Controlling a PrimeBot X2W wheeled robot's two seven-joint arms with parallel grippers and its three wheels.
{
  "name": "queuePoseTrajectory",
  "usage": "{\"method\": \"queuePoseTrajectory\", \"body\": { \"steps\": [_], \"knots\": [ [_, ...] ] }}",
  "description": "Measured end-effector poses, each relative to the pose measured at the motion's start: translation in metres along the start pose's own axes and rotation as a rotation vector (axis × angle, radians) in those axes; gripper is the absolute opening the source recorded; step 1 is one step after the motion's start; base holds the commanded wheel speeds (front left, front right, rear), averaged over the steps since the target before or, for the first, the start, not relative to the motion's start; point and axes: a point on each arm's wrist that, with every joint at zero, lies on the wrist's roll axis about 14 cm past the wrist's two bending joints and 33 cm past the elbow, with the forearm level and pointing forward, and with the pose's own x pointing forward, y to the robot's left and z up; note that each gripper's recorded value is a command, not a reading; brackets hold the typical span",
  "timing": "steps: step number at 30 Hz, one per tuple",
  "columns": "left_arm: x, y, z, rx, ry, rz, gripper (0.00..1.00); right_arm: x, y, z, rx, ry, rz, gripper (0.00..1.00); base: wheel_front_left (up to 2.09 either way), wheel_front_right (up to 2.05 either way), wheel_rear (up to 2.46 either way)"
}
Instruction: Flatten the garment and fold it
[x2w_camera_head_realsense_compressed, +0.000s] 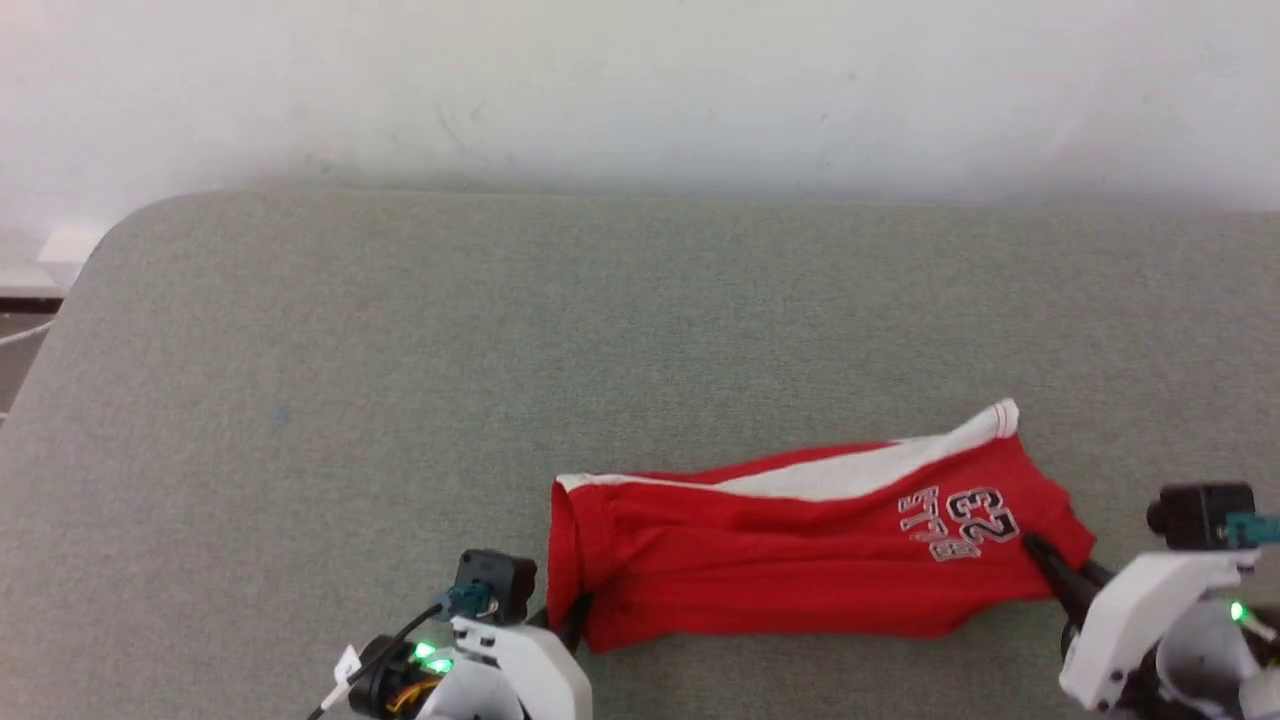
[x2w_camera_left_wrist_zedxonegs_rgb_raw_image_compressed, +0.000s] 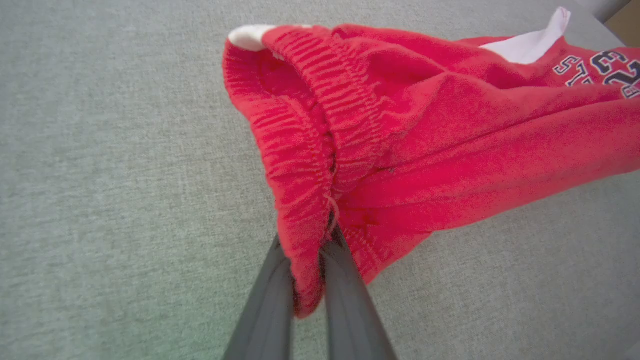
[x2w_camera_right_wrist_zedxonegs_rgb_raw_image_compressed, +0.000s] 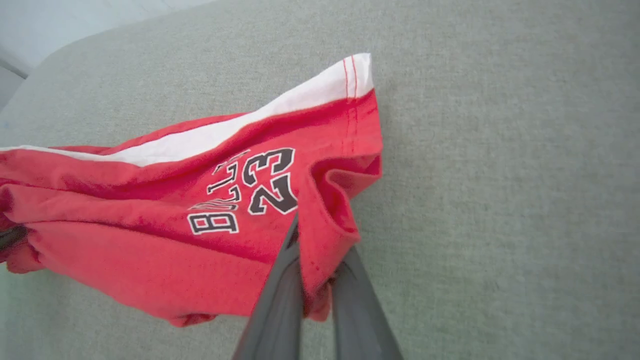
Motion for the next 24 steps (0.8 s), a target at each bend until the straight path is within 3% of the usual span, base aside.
{"method": "queuePoseTrajectory", "body": {
  "steps": [4,13,14,15,24],
  "knots": [
    [-0.003,-0.002,-0.007,-0.010,0.027,-0.011,0.00,-0.014,0.005,-0.019,0.074,0.009,-0.022,0.00,0.00,0.00,0.00],
    [0.001,-0.001,-0.021,-0.021,0.083,-0.019,0.00,-0.014,0.005,-0.044,0.055,0.076,-0.059,0.00,0.00,0.00,0.00],
    [0.001,0.000,-0.021,-0.022,0.085,-0.017,0.10,-0.013,0.004,-0.045,0.047,0.082,-0.064,0.81,0.00,0.00,0.00],
    [0.001,0.000,-0.022,-0.022,0.085,-0.016,1.00,-0.013,0.002,-0.046,0.036,0.087,-0.069,1.00,0.00,0.00,0.00],
    [-0.011,-0.003,0.001,-0.014,-0.042,-0.027,1.00,-0.023,-0.002,-0.011,-0.043,-0.032,-0.079,1.00,0.00,0.00,0.00]
  ]
}}
